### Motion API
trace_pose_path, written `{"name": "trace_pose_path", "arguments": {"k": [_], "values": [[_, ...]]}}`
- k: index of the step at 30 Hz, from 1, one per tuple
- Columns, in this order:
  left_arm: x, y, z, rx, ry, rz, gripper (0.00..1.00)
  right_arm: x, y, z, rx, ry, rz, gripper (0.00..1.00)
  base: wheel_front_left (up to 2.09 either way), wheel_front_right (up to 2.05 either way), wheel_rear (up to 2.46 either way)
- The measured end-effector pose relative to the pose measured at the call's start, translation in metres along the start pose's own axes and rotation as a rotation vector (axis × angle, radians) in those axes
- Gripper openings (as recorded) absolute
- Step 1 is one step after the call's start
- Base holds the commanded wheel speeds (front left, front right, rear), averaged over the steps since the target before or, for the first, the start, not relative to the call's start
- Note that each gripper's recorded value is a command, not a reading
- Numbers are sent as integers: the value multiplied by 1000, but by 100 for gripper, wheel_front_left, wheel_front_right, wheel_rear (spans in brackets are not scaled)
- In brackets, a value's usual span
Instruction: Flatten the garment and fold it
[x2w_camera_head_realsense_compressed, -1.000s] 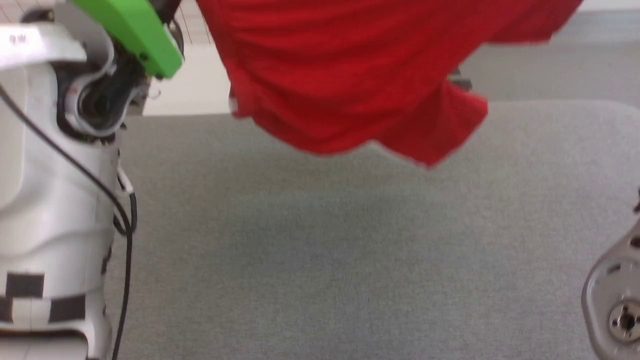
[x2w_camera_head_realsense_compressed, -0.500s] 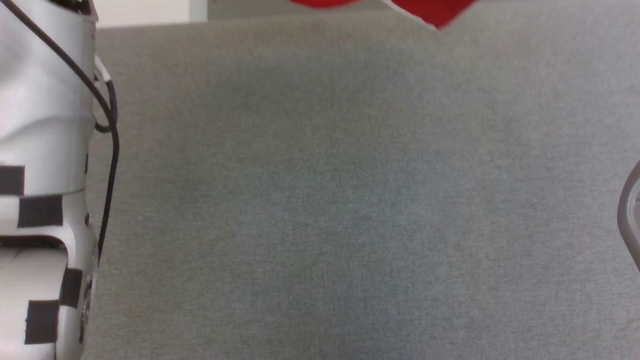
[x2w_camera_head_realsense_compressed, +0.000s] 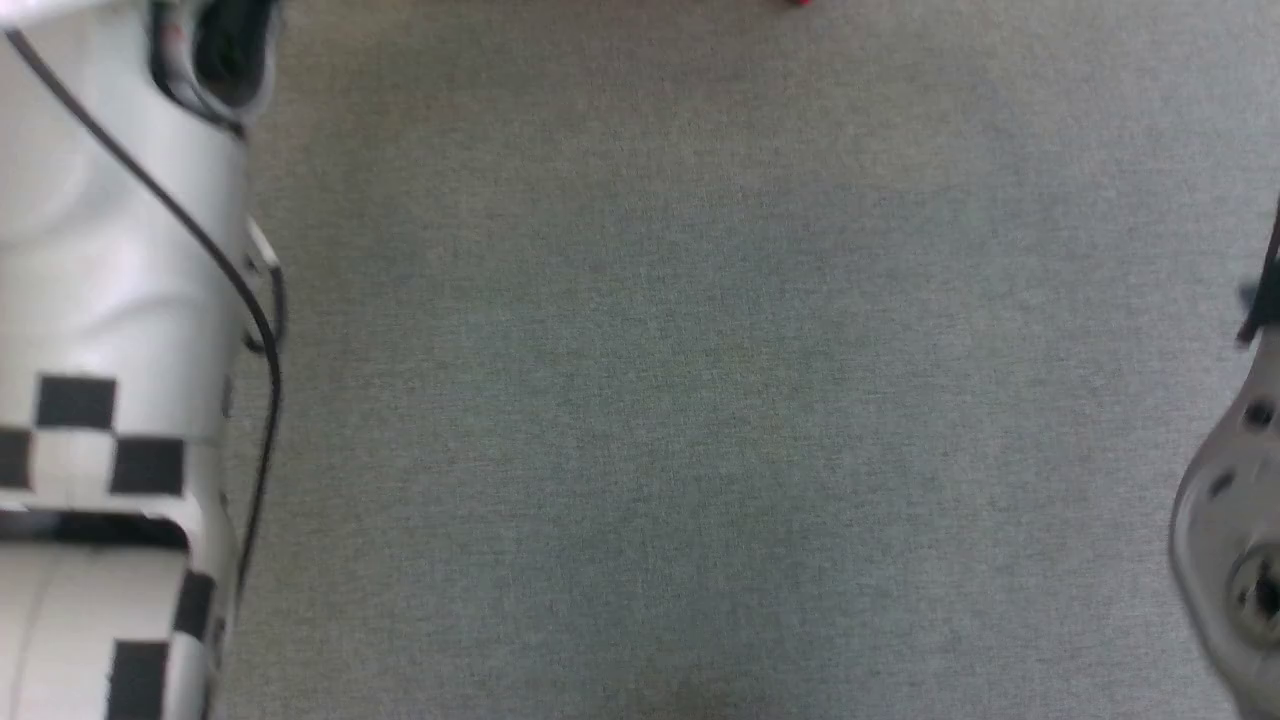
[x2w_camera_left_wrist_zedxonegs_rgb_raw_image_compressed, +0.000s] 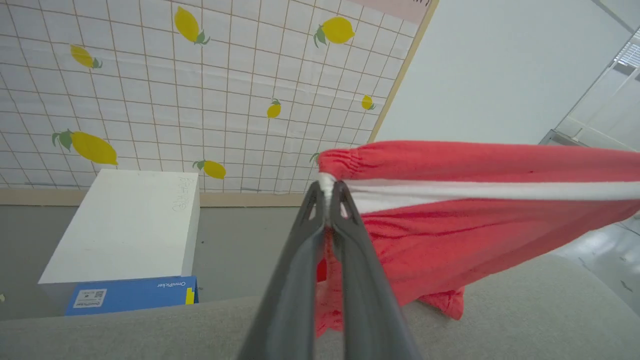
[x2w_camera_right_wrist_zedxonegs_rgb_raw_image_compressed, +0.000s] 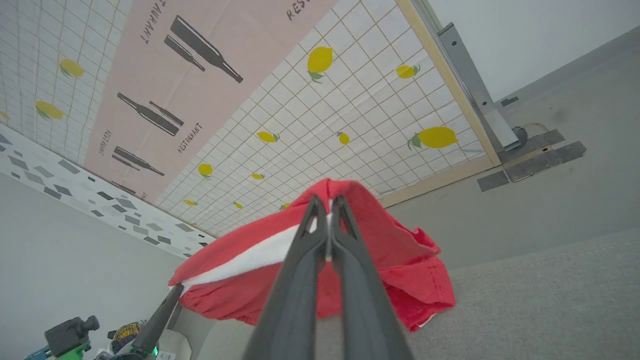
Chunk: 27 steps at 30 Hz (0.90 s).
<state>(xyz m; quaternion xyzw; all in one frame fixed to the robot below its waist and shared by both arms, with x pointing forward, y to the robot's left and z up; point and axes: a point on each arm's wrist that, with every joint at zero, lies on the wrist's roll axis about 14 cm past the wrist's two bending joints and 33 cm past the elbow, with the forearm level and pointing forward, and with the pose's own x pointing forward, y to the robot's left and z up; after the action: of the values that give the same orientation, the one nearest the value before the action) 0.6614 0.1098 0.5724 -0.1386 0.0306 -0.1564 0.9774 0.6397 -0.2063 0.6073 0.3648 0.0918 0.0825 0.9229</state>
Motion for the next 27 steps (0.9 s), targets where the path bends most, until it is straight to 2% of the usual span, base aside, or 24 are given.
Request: {"name": "trace_pose_path", "arguments": {"k": [3, 8, 10, 12, 17, 22, 27], "values": [[-17, -3, -19, -47, 18, -7, 0, -23, -9, -19, 17, 34, 5, 0, 0, 0, 0], [-69, -3, -58, -103, 82, 15, 0, -80, -27, -73, 54, 174, -6, 0, 0, 0, 0], [-93, -6, -73, -119, 110, 21, 0, -107, -35, -98, 45, 242, -31, 0, 0, 0, 0], [-121, -9, -91, -181, 141, 34, 0, -138, -43, -120, 26, 294, -63, 0, 0, 0, 0], [-186, -15, -130, -279, 222, 79, 0, -205, -58, -156, -9, 381, -140, 0, 0, 0, 0], [-242, -18, -155, -314, 293, 150, 0, -271, -73, -206, 23, 554, -213, 0, 0, 0, 0], [-287, -19, -171, -351, 355, 213, 0, -324, -76, -239, 44, 710, -250, 0, 0, 0, 0]]}}
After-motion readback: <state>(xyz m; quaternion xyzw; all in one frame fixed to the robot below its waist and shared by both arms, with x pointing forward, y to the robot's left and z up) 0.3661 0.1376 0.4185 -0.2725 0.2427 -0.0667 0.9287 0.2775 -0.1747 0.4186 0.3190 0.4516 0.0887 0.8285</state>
